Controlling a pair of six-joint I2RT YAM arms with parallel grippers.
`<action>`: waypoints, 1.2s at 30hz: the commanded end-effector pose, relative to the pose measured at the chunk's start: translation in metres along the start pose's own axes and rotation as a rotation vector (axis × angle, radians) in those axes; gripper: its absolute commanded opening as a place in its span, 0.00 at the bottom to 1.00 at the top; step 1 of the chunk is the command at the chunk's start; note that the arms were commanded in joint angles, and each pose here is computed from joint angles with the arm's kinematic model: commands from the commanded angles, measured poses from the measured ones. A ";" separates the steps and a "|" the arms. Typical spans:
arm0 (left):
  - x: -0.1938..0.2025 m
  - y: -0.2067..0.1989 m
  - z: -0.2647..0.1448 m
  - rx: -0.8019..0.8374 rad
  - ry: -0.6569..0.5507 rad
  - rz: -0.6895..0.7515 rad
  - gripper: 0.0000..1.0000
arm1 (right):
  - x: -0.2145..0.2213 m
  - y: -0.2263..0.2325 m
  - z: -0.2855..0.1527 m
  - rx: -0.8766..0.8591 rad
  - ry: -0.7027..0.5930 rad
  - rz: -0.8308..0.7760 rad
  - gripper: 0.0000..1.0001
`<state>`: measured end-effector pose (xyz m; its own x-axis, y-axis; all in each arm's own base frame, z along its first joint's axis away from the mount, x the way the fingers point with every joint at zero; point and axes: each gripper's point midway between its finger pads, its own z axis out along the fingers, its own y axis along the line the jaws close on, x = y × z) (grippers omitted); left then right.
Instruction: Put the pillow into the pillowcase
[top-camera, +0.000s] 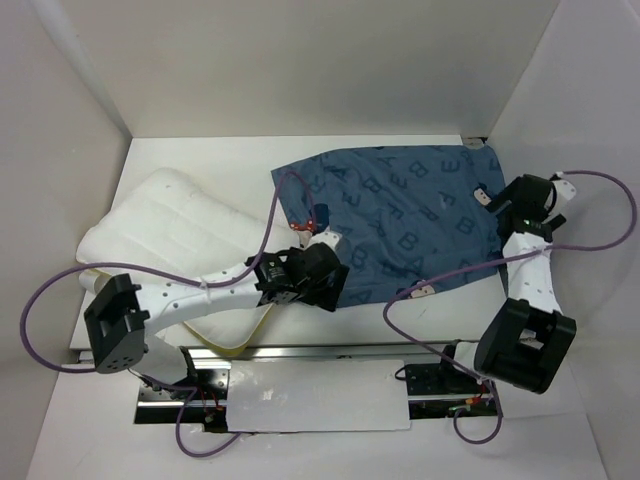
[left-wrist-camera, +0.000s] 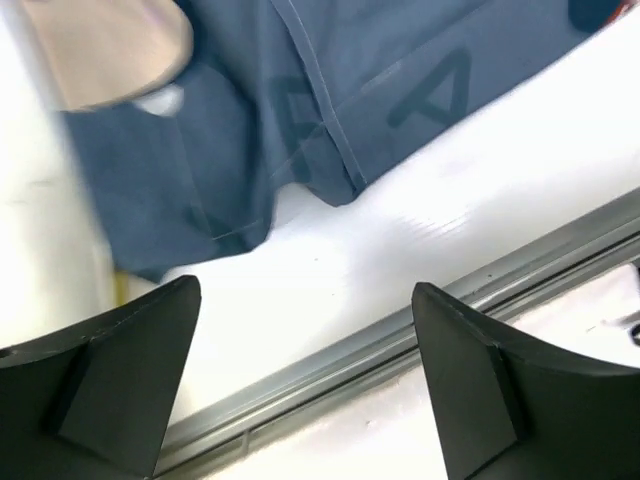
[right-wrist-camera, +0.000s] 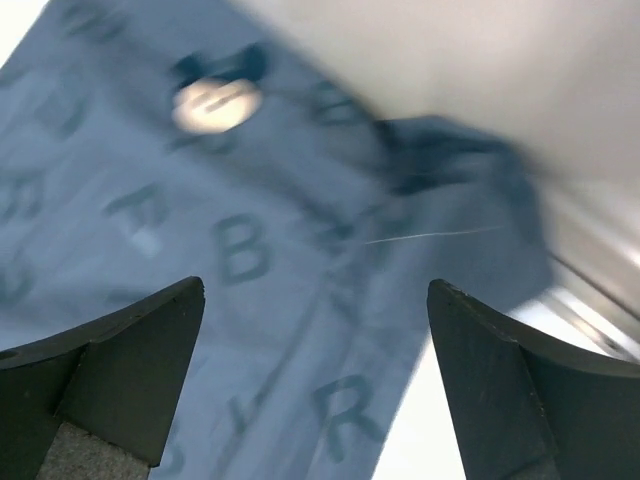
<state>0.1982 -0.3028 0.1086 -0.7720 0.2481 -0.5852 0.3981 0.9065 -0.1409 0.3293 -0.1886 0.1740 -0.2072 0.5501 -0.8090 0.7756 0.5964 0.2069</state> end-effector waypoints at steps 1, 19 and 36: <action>-0.026 0.015 -0.042 -0.071 -0.052 -0.011 1.00 | -0.006 0.056 -0.020 -0.187 -0.039 -0.120 0.99; 0.027 0.179 -0.037 -0.486 0.040 -0.393 1.00 | 0.141 0.228 -0.136 -0.694 0.098 -0.576 0.99; -0.026 0.155 -0.069 -0.268 -0.186 -0.412 0.99 | 0.231 0.267 -0.158 -0.783 0.225 -0.782 0.97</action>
<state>0.2479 -0.1234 0.1178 -0.7653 -0.1884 -0.6156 -0.1715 0.9813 -0.0870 0.3867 0.1704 0.1163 -0.6696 -0.0714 -0.7393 -0.1454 0.9887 0.0361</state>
